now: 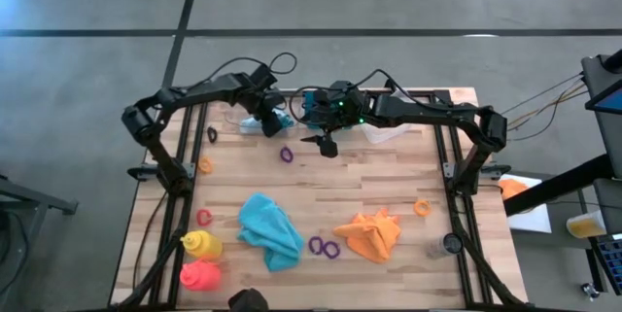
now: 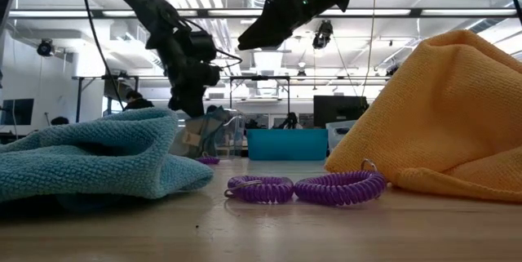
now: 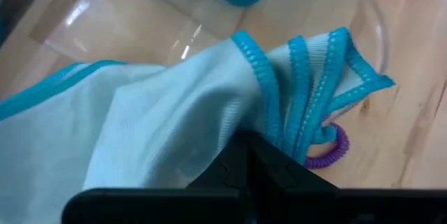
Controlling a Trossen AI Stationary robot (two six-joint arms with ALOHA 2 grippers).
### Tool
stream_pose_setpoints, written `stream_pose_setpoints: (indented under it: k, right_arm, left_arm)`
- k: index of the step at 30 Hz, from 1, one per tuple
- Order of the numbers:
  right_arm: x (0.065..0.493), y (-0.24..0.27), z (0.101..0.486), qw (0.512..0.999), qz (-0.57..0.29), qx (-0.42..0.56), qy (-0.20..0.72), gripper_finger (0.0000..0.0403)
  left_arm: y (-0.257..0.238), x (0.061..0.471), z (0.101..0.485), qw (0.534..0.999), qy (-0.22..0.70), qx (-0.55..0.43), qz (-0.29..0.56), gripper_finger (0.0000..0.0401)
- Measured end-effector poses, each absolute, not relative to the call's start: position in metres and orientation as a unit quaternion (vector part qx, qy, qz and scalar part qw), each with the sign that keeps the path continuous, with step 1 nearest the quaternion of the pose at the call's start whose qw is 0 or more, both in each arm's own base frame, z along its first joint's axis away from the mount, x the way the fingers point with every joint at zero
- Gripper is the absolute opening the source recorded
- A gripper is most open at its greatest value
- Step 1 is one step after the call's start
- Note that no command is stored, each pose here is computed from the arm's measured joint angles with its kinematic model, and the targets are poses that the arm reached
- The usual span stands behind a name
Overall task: Pick & Place Sports Items
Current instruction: Put the folded light blue towel into the transparent bin
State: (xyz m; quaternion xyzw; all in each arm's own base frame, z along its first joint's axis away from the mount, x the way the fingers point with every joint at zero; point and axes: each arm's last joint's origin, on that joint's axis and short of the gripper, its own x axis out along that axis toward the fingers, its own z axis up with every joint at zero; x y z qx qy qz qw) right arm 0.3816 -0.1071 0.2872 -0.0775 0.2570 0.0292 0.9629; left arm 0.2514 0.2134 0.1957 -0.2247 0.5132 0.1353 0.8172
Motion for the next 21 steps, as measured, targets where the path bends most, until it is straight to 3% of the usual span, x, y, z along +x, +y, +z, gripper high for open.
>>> stream_pose_setpoints:
  k: [10, 21]
  right_arm:
    - [0.382, -0.107, 0.287, 0.963, 0.029, -0.077, 0.257, 0.0279]
    - [0.382, -0.107, 0.287, 0.963, 0.029, -0.079, 0.257, 0.0279]
  left_arm:
    - [0.219, 0.256, 0.166, 0.786, 0.553, -0.238, 0.142, 0.0009]
    - [0.222, 0.257, 0.177, 0.79, 0.549, -0.227, 0.152, 0.0009]
